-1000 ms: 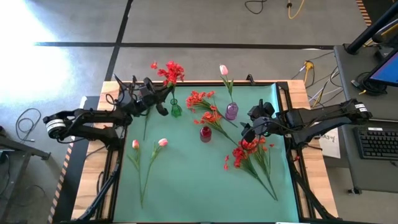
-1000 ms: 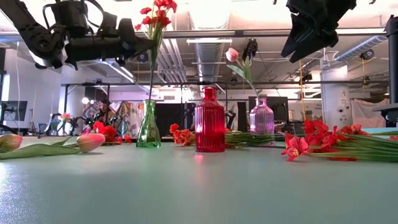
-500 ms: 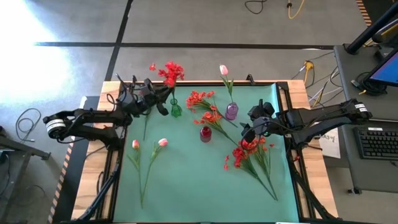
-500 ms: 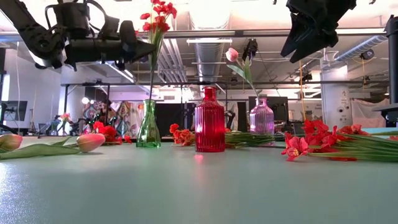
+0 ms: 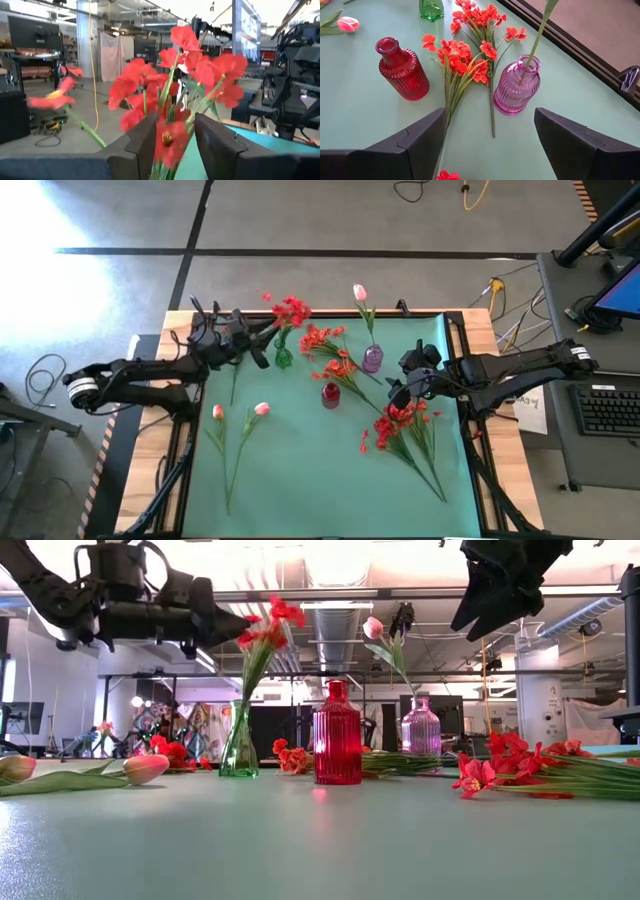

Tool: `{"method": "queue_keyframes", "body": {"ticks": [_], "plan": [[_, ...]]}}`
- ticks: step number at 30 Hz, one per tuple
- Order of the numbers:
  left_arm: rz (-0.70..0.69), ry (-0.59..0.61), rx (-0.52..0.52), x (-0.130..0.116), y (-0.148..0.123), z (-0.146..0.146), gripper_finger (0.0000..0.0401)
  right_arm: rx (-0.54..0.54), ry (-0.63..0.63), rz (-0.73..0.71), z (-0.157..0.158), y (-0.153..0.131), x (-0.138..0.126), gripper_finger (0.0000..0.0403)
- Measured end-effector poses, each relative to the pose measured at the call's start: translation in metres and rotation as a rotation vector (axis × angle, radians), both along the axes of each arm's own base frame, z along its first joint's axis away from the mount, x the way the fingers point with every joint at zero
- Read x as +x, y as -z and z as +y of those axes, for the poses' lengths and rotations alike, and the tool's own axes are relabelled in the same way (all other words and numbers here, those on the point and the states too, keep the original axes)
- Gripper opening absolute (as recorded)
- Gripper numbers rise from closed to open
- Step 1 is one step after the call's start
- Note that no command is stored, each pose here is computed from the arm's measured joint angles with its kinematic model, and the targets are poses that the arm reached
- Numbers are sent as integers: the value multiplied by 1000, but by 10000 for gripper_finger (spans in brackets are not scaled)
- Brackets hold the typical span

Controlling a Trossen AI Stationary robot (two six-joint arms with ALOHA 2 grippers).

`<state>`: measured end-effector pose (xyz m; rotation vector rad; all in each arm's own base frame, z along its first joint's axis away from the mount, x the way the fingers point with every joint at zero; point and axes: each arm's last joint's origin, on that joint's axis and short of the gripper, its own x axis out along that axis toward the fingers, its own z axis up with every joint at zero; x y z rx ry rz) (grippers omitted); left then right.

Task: Sort flowers into vase by color
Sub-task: Put the orange flowers into the red vase

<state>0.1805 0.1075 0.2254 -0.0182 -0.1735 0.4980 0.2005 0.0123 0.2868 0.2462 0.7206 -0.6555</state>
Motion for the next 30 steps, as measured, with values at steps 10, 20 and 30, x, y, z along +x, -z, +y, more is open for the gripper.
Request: {"method": "queue_keyframes", "body": {"ticks": [10,20,30], "plan": [[46,117,-211,-17,-4,-15,125,129,-83,13,4,2,1,293],[231,163,-470,-27,12,-47,120,183,-132,93,9,18,18,287],[297,181,-692,-43,20,-67,116,130,-179,189,6,46,48,281]]}}
